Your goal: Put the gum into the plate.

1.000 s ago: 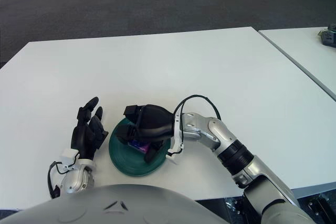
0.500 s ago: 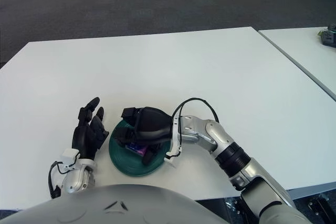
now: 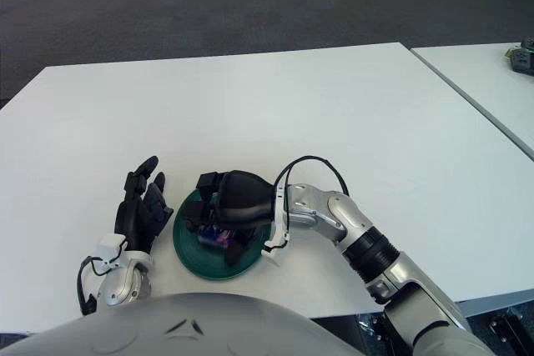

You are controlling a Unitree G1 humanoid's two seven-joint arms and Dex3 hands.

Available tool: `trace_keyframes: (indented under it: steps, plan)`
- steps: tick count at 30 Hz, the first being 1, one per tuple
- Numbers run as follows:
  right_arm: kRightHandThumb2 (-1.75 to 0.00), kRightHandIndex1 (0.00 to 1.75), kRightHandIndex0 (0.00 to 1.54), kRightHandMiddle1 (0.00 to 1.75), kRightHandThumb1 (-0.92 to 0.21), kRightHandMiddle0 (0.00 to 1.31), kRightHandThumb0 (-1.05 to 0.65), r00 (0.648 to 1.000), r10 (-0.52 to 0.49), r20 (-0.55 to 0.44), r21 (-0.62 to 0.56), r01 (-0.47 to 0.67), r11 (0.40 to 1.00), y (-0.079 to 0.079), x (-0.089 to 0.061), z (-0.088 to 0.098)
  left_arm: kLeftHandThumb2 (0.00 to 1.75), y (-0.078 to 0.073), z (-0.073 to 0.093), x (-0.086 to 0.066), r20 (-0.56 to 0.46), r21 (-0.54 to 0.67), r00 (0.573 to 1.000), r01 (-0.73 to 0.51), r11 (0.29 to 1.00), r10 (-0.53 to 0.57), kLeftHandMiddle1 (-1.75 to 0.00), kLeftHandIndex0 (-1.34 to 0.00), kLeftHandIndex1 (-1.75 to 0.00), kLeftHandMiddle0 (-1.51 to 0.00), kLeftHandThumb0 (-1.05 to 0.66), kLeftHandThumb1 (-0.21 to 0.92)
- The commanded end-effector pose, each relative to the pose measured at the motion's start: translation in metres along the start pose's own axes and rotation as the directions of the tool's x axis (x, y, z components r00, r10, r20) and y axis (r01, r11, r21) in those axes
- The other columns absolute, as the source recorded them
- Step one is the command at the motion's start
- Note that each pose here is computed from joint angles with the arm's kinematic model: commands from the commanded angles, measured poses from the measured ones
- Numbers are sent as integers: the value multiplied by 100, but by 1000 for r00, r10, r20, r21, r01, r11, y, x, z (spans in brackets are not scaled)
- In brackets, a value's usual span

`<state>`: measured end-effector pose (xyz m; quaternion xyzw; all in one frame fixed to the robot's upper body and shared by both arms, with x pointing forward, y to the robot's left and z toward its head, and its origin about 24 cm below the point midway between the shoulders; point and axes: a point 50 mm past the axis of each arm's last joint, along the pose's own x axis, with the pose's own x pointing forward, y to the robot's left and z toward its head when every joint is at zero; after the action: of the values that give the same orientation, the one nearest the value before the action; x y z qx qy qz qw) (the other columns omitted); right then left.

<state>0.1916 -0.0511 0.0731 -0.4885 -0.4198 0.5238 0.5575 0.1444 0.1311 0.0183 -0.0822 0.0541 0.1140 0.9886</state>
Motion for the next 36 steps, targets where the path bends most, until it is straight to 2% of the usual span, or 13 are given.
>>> trace_keyframes:
  steps: [1,6,9,17,24,36]
  plan:
    - [-78,37,41,84,-92,0,-74,1000,-12,-23,-3,12,1000,-4,-5,-4,99,0,0,-2,-15,-17,1000,-26,1000,26,0,0,-70,-32,-80,92]
    - [-84,19,39,72,-92,0,-77,999,-3,-36,-9,3,1000,-5,-8,-5,100,1,0,-1,-20,-13,1000,-24,1000,23,0,0,-69,-31,-80,92]
    - [-90,8,31,57,-92,0,-82,999,10,-46,2,-10,1000,-5,-10,-6,99,1,0,-1,-25,-16,999,-29,999,28,-1,0,-70,-32,-79,92]
    - [-92,1,22,40,-92,0,-88,998,42,-56,62,-39,997,-5,-14,-7,97,2,1,0,-4,-12,1000,-4,1000,4,-1,0,-73,-33,-80,92]
    - [-91,0,21,39,-92,0,-90,998,23,-61,97,-17,995,-6,-16,-9,96,1,3,-1,10,-4,1000,4,1000,-4,-1,0,-75,-34,-78,92]
    - [-87,1,24,48,-92,0,-93,991,-73,-112,249,99,963,-4,-18,-12,97,4,0,-2,13,8,1000,-26,1000,25,-1,0,-79,-35,-75,92]
